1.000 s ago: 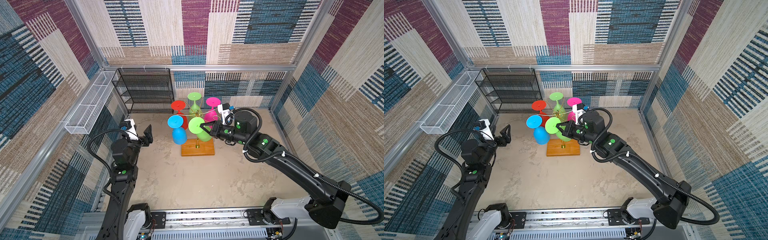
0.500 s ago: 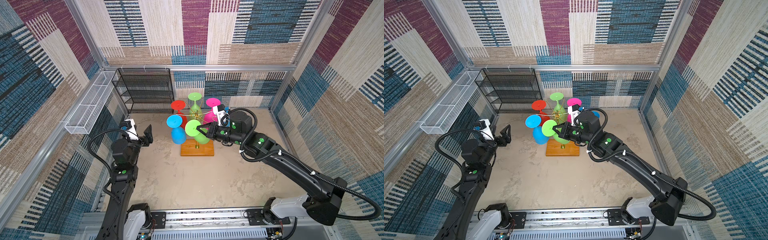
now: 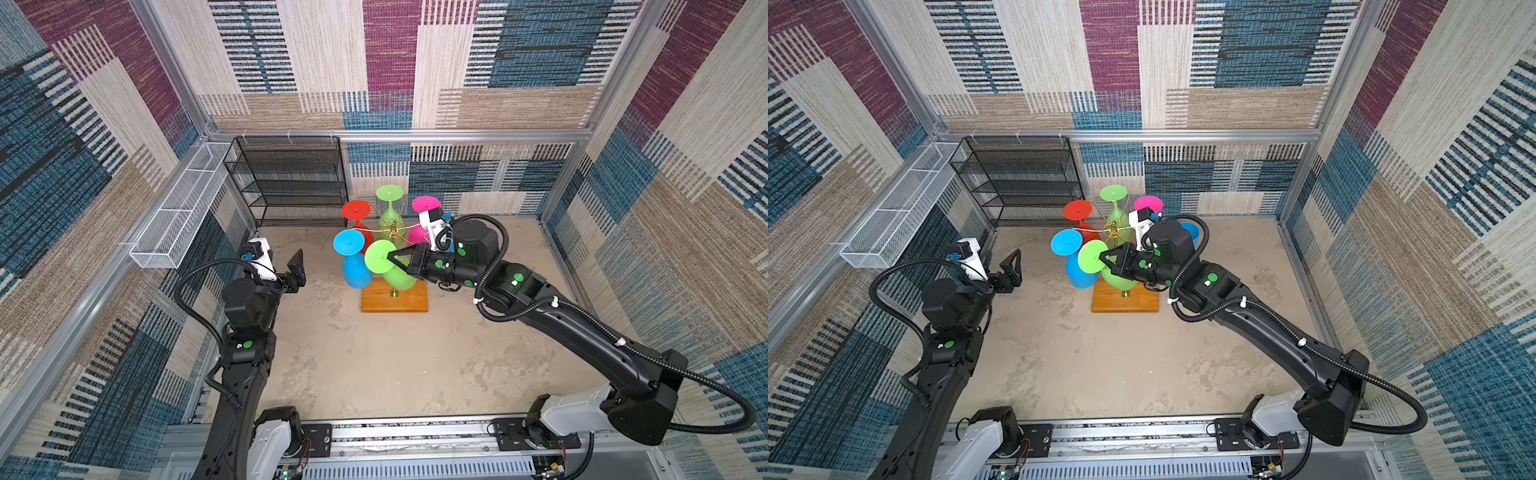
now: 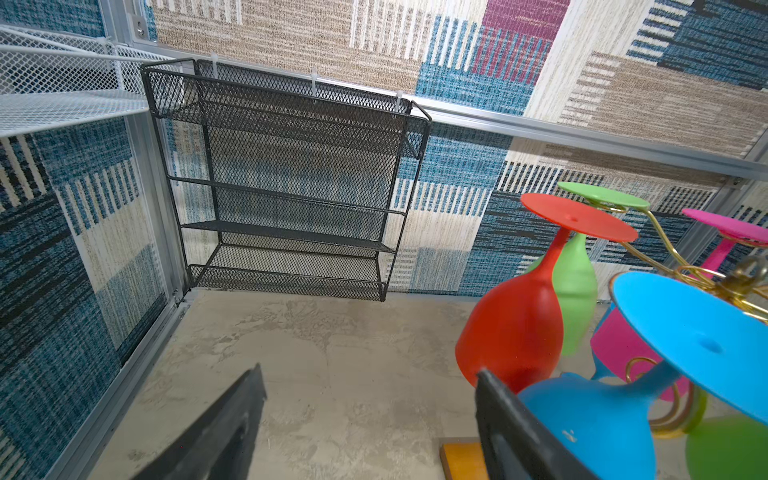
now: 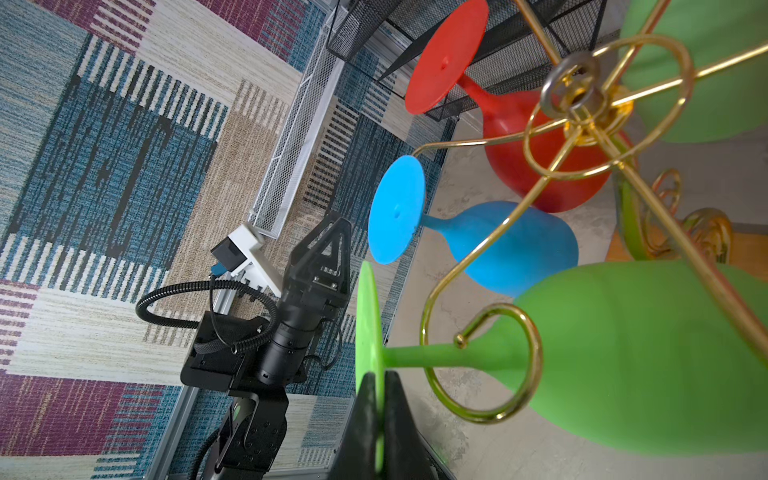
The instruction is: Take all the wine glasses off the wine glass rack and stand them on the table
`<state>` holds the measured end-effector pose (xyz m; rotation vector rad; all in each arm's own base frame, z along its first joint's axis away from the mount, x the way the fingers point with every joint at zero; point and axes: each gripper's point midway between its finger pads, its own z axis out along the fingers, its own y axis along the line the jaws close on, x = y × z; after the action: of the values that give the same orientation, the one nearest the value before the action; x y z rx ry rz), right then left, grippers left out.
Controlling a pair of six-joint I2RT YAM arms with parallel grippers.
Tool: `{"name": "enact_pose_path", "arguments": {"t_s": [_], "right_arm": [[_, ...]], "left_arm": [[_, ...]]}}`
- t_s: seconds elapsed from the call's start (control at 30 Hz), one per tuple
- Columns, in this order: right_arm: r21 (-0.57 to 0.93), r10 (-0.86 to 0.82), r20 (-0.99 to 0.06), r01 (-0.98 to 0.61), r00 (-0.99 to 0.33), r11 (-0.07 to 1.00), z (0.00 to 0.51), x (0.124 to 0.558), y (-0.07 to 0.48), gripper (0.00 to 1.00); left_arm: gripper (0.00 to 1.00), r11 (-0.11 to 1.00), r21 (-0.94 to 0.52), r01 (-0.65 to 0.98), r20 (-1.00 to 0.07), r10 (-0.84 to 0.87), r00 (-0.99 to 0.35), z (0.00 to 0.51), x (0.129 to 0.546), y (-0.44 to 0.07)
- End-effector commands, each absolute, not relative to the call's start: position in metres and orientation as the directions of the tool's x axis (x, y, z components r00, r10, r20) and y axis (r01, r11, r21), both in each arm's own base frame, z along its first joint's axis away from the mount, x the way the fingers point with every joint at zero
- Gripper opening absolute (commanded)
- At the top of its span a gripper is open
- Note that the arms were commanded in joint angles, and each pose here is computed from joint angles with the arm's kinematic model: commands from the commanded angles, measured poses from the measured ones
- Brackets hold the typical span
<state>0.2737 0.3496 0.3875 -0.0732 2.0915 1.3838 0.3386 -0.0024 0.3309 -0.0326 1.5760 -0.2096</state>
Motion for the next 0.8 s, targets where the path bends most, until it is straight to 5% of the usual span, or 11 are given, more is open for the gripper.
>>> {"name": "enact_pose_path", "arguments": {"t_s": [0.0,0.77], "right_arm": [[0.799,0.312,-0.569,-0.421,-0.761,0.43,0.405,0.279,0.351,0.0],[0.792,0.336,-0.576,-0.406,-0.745,0.457,0.401,0.288,0.35,0.0]], "left_arm": [[0.82,0.984,-0.141,0.112,-0.99,-0.143,0.013,0.338,0.338,-0.002],[0.82,0.984,-0.136,0.115,-0.99,-0.139,0.017,0.34,0.336,-0.002]]}}
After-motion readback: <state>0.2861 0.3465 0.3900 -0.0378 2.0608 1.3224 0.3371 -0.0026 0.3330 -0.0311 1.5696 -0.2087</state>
